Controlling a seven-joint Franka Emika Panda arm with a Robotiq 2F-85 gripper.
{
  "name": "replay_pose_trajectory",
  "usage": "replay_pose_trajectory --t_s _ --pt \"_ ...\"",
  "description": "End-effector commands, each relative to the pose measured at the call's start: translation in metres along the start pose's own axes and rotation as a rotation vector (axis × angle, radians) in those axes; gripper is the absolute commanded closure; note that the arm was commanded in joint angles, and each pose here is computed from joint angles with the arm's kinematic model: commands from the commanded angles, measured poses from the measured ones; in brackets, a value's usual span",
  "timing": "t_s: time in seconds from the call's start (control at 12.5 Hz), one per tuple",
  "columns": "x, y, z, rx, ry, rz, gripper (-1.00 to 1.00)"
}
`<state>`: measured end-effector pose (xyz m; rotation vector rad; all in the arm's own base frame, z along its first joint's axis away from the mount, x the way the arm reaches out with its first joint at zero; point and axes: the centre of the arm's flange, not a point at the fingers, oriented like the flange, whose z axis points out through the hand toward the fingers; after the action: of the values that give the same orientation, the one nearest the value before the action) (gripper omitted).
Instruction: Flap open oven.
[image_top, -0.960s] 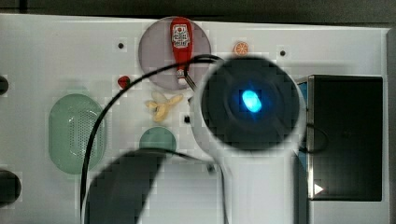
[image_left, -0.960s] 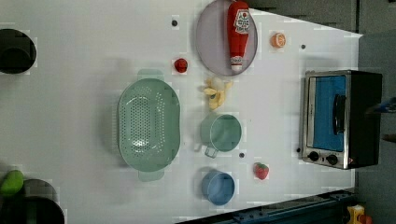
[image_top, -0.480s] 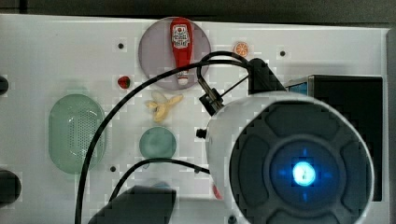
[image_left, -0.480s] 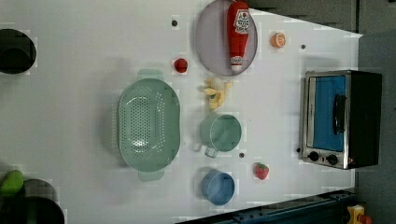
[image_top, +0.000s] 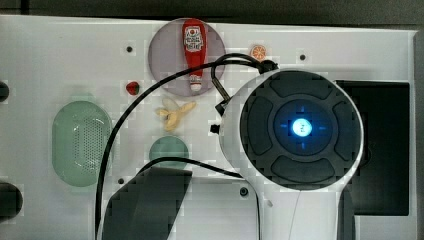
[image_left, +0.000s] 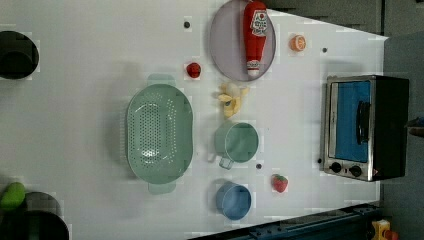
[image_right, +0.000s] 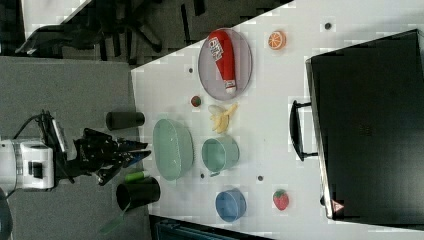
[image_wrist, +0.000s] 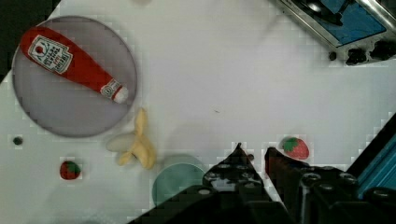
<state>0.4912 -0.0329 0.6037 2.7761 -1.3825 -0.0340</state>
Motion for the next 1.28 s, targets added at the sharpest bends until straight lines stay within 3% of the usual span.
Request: replay_pose_trajectory --t_s 0.08,0.48,0.88,1.28 --pt "0.012 0.020 0.015 -0.030 -0.028 -0.030 0.65" --pt "0.061 0.070 0.052 -0.008 -0.071 -0.397 0.65" --pt "0.119 0.125 0.104 0.048 -0.021 -0.668 0.65" --pt "0.170 0.145 0.165 0.019 0.058 -0.861 0.65"
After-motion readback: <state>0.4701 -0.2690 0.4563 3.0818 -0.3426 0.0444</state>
